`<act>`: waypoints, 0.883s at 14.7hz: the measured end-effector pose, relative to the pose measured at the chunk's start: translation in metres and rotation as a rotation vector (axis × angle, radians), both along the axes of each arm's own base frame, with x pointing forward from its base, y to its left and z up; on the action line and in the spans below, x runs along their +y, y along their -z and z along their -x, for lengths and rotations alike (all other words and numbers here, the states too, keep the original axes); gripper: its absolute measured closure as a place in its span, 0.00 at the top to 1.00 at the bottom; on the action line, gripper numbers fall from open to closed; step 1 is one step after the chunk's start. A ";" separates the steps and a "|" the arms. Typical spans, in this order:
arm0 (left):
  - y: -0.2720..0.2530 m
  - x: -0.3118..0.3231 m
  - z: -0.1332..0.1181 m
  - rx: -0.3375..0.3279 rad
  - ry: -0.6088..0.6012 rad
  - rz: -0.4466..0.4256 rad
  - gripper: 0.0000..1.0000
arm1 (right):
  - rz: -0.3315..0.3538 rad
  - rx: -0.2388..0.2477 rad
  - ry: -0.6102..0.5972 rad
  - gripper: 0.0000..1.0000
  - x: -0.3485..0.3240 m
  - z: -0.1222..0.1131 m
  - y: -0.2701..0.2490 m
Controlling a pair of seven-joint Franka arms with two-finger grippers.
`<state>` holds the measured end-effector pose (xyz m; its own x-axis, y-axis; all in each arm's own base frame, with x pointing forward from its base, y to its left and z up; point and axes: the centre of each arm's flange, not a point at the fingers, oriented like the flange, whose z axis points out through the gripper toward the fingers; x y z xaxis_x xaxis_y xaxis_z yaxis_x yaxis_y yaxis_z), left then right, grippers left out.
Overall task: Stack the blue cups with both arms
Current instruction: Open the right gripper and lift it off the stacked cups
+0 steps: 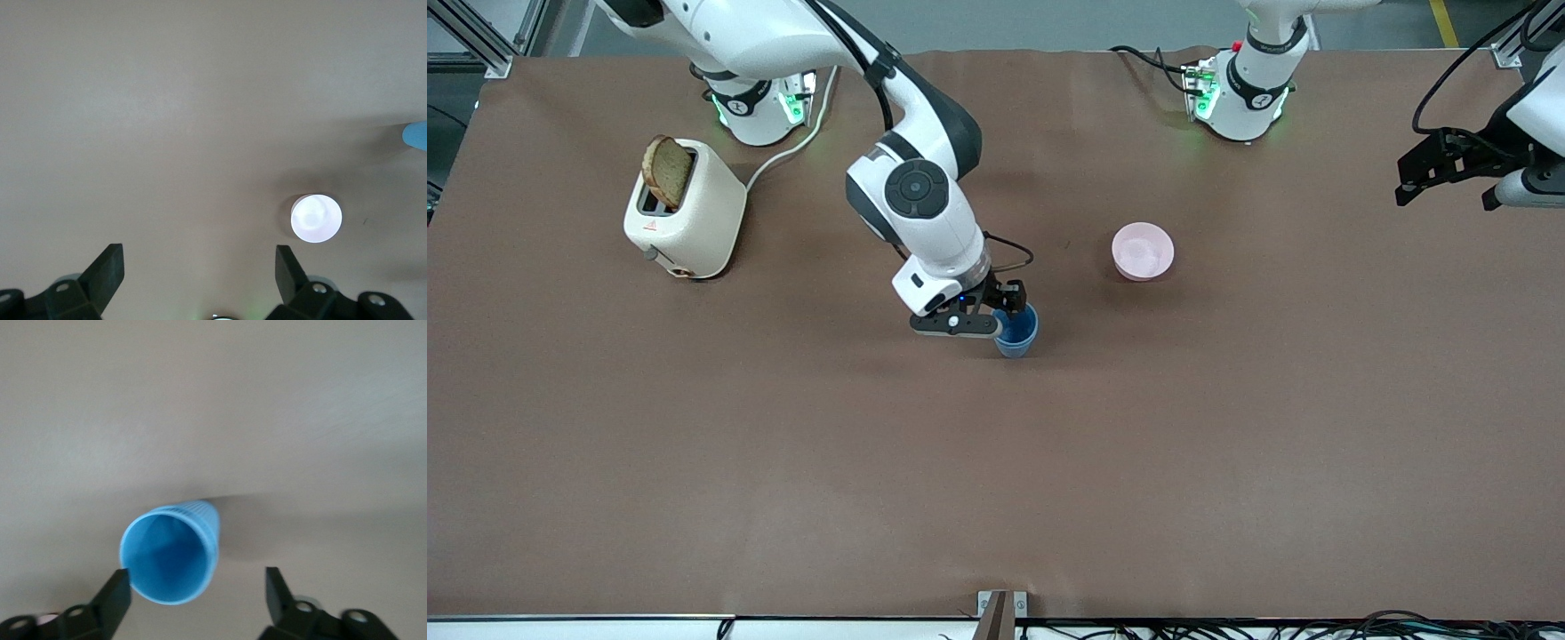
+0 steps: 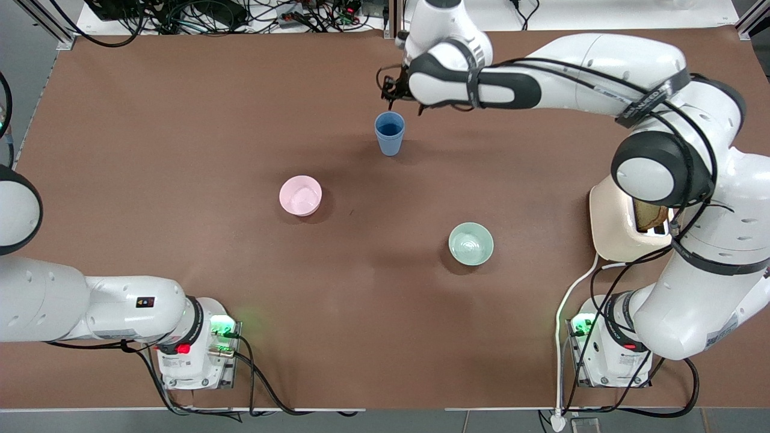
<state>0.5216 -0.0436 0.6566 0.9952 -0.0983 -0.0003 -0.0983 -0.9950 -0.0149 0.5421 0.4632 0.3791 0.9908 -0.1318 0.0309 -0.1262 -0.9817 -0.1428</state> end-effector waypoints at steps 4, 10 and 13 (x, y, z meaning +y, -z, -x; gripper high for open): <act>0.001 0.001 0.000 0.001 -0.002 0.000 1.00 | 0.126 -0.048 0.166 1.00 -0.140 -0.032 -0.149; 0.001 0.002 -0.001 0.001 -0.005 0.000 1.00 | 0.221 -0.002 0.199 1.00 -0.412 -0.043 -0.237; -0.001 0.003 -0.002 -0.007 -0.006 0.001 1.00 | 0.185 0.024 0.096 1.00 -0.485 -0.032 -0.246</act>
<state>0.5232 -0.0404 0.6574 0.9957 -0.0926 0.0068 -0.0925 -0.9956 -0.0150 0.5745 -0.0220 0.6254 0.9747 -0.2201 0.0398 -0.2218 -0.9742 0.0429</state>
